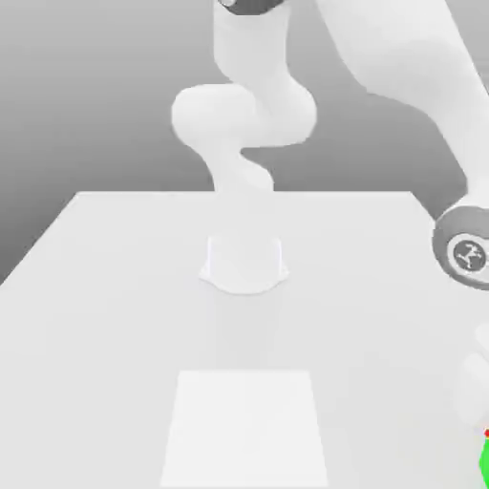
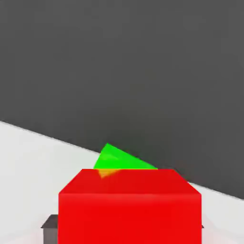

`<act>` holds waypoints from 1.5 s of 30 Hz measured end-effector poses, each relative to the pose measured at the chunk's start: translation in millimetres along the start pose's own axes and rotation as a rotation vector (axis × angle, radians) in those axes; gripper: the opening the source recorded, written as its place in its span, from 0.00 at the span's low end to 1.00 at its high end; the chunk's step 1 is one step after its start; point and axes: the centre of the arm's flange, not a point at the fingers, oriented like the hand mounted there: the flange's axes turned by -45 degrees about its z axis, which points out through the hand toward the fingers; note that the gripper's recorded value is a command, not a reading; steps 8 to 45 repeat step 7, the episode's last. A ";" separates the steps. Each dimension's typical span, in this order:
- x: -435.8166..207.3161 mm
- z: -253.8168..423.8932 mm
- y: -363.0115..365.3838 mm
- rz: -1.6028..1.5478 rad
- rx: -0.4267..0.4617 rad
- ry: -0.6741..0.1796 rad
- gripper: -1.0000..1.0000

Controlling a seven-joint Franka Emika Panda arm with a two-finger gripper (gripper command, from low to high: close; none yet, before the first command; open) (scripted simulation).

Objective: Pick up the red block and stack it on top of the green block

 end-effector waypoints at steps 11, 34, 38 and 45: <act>0.8 -28.7 -0.5 -0.002 -0.002 0.001 1.00; 0.8 -28.7 -0.5 -0.002 -0.002 0.001 1.00; 0.8 -28.7 -0.5 -0.002 -0.002 0.001 1.00; 0.8 -28.7 -0.5 -0.002 -0.002 0.001 1.00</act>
